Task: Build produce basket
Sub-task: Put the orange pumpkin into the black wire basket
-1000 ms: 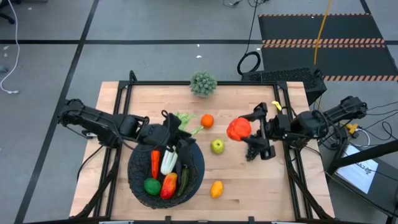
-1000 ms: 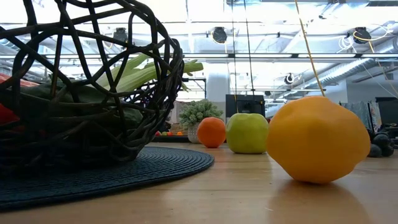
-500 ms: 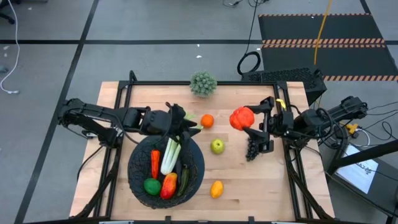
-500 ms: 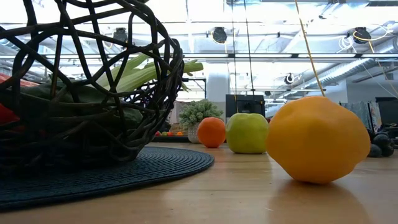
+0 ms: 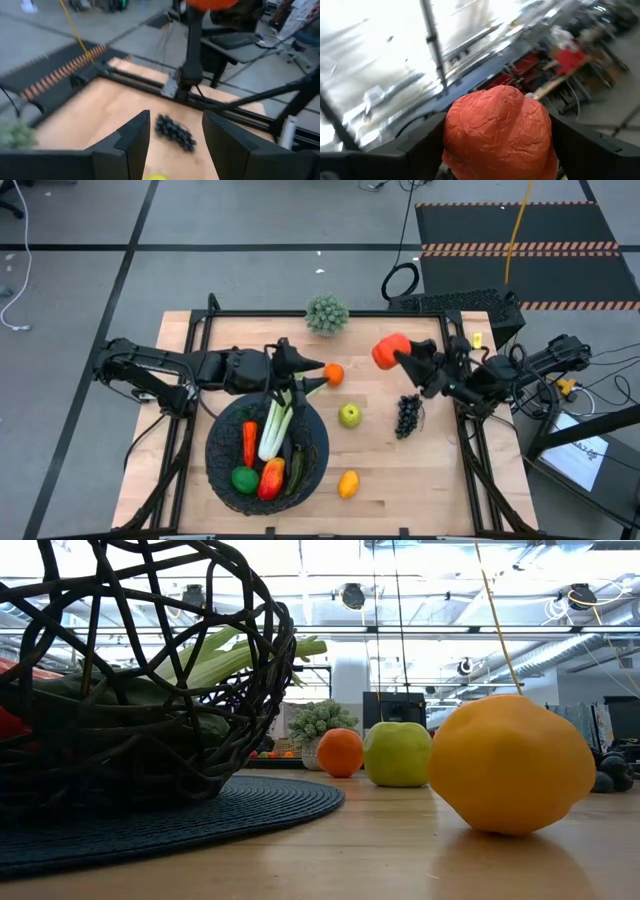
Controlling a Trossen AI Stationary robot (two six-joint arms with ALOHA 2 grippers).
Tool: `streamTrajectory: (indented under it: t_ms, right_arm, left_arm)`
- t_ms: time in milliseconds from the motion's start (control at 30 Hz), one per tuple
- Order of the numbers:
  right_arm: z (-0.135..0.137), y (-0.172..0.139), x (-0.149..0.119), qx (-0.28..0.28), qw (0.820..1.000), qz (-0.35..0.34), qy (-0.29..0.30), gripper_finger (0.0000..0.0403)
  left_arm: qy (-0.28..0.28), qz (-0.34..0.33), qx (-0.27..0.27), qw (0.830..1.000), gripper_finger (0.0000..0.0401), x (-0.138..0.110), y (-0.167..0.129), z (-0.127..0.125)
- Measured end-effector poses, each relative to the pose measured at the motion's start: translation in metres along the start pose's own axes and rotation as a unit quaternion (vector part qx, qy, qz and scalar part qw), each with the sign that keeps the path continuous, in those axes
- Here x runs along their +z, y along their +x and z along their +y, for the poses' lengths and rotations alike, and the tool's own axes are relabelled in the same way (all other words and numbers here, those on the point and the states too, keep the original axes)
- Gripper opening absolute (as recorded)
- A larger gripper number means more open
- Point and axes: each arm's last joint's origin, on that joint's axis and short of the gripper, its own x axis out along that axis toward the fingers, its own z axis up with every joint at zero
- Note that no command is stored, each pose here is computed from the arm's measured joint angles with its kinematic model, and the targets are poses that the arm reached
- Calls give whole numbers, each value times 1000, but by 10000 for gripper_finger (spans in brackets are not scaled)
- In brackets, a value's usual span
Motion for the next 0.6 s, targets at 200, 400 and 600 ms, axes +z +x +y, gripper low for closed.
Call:
streamTrajectory:
  t_ms: [200, 400, 600]
  right_arm:
    - [-5, 0, 2, -74, 987, -42, 133, 315]
    - [-10, 3, 5, -97, 956, -82, 263, 315]
    - [-14, 6, 7, -94, 932, -101, 337, 315]
  left_arm:
    - [41, -43, 18, 998, 193, 8, 0, -1]
    - [48, -49, 43, 997, 260, 8, 0, 1]
    - [40, -49, 46, 997, 321, 8, -1, 1]
